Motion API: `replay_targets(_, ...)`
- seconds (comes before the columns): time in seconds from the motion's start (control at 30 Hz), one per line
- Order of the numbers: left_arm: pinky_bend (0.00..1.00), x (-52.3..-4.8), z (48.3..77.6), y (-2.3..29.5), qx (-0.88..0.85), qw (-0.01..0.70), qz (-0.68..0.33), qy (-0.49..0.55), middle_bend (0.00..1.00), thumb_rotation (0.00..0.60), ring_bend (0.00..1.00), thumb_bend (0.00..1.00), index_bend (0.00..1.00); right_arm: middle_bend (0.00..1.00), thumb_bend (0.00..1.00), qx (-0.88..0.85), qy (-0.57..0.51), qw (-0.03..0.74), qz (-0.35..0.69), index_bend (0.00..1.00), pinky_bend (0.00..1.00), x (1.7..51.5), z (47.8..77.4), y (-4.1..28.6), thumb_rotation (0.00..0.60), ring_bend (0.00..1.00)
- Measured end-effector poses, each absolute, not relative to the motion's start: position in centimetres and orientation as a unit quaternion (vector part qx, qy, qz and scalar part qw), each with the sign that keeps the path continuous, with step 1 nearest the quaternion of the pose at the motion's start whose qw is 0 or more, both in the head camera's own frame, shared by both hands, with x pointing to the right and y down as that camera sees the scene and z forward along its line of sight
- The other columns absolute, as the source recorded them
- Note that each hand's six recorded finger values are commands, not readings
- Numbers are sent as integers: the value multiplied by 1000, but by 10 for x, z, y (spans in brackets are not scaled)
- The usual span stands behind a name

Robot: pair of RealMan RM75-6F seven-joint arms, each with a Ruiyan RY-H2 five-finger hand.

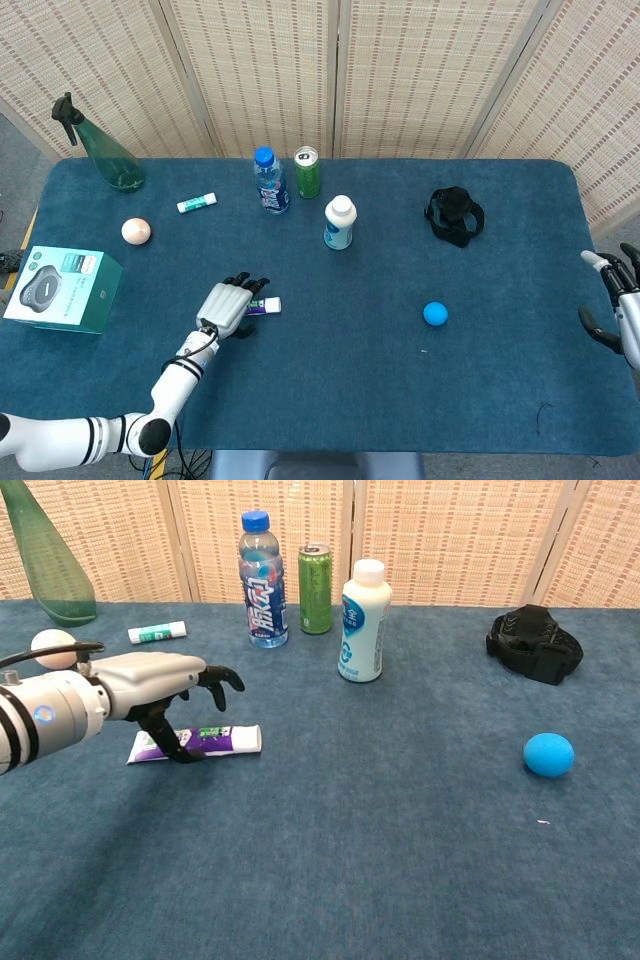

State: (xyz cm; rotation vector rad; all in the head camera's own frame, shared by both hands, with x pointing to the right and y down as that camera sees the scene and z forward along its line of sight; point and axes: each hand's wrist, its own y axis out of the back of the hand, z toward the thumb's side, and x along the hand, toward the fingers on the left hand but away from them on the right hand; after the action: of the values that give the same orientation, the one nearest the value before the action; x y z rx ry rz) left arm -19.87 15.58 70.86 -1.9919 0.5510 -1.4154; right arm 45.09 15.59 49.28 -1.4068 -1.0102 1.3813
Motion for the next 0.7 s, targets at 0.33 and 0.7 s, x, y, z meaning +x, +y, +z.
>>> replay_targets(0.33,185,-196,726,150,-748,319,-542,212,96,600,33,227,0,264,223,-566,-409,445,561,216,163,452,490,158,600,88)
replay_targets(0.7,185,-212,740,147,-724,346,-565,190,91,600,31,227,0,264,222,-566,-410,446,559,215,163,450,488,159,600,88)
